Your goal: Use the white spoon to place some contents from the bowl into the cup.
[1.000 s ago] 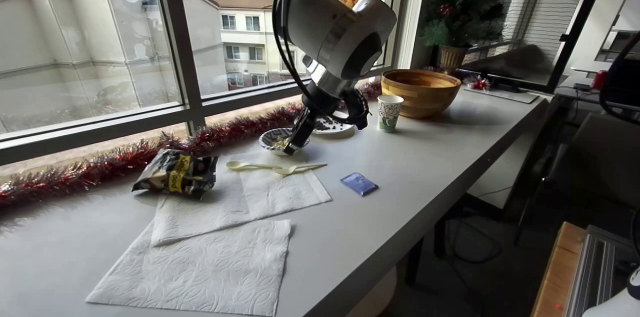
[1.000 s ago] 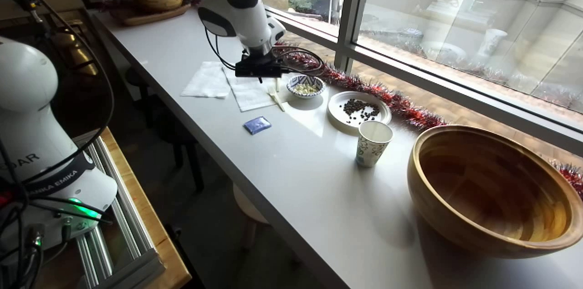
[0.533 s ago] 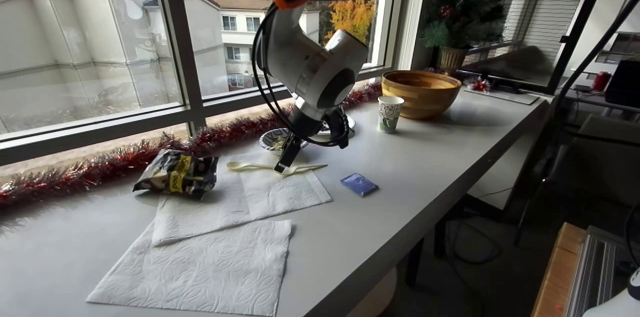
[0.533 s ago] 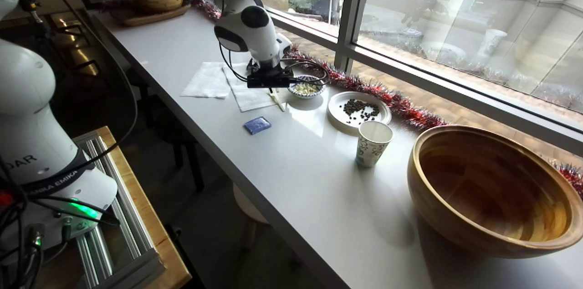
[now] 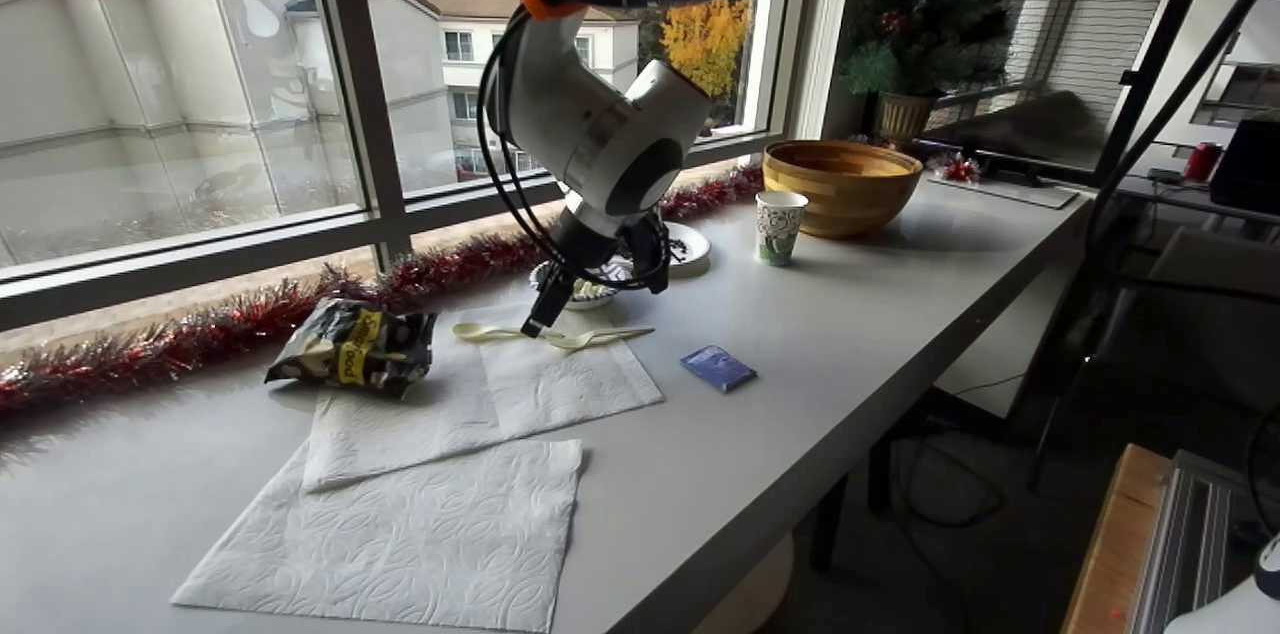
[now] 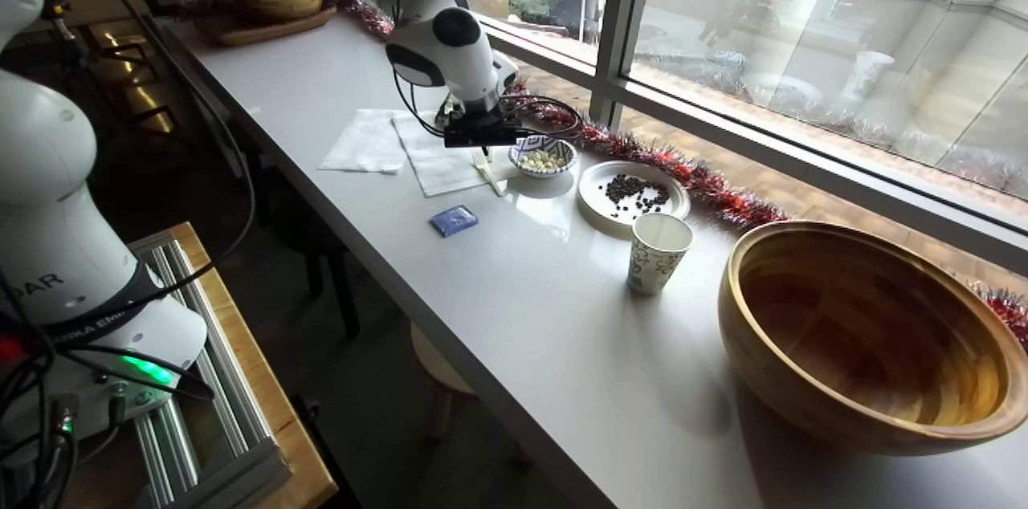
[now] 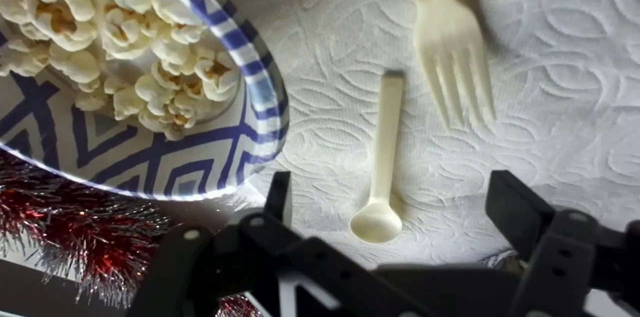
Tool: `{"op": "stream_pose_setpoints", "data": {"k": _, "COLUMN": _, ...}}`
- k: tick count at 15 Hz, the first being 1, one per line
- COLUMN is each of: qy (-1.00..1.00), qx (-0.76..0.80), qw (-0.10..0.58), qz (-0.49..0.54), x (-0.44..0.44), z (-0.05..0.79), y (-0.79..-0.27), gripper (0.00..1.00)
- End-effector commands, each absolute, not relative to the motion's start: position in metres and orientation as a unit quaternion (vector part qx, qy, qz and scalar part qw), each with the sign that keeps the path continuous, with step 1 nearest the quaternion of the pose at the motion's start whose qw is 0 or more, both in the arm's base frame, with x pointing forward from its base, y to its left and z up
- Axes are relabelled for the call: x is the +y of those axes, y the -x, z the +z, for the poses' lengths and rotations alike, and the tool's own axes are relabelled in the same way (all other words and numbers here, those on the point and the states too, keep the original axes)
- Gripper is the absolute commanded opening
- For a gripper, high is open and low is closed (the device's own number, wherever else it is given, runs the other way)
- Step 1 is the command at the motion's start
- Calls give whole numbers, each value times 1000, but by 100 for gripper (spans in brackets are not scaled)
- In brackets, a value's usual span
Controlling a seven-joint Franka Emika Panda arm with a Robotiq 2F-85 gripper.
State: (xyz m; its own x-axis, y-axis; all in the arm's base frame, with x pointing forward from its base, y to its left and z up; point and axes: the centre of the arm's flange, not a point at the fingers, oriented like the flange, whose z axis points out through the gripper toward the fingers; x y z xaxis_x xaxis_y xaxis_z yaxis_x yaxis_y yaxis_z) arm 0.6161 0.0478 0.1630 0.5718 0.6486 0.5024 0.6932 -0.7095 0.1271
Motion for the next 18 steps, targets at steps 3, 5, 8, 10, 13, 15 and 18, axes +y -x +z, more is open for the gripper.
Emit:
{"op": "stream_pose_setpoints", "data": {"k": 3, "qy": 883, "qx": -353, "qw": 60, "qz": -304, "x": 51, "z": 147, "y": -636, "gripper": 100}}
{"op": "stream_pose_setpoints", "data": {"k": 5, "qy": 884, "qx": -343, "qw": 66, "qz": -309, "x": 53, "z": 142, "y": -638, "gripper": 86}}
{"op": "stream_pose_setpoints", "data": {"k": 8, "qy": 887, "qx": -332, "qw": 75, "qz": -314, "x": 55, "z": 134, "y": -639, "gripper": 62}}
{"op": "stream_pose_setpoints", "data": {"k": 10, "qy": 887, "qx": -331, "qw": 79, "qz": -313, "x": 56, "z": 130, "y": -638, "gripper": 54}}
{"op": "stream_pose_setpoints", "data": {"k": 13, "qy": 884, "qx": -334, "qw": 92, "qz": -315, "x": 58, "z": 126, "y": -638, "gripper": 41}}
{"op": "stream_pose_setpoints", "data": {"k": 15, "qy": 881, "qx": -337, "qw": 110, "qz": -315, "x": 60, "z": 124, "y": -636, "gripper": 45}}
{"op": "stream_pose_setpoints", "data": {"k": 18, "qy": 879, "qx": -331, "qw": 124, "qz": -319, "x": 60, "z": 121, "y": -638, "gripper": 32}}
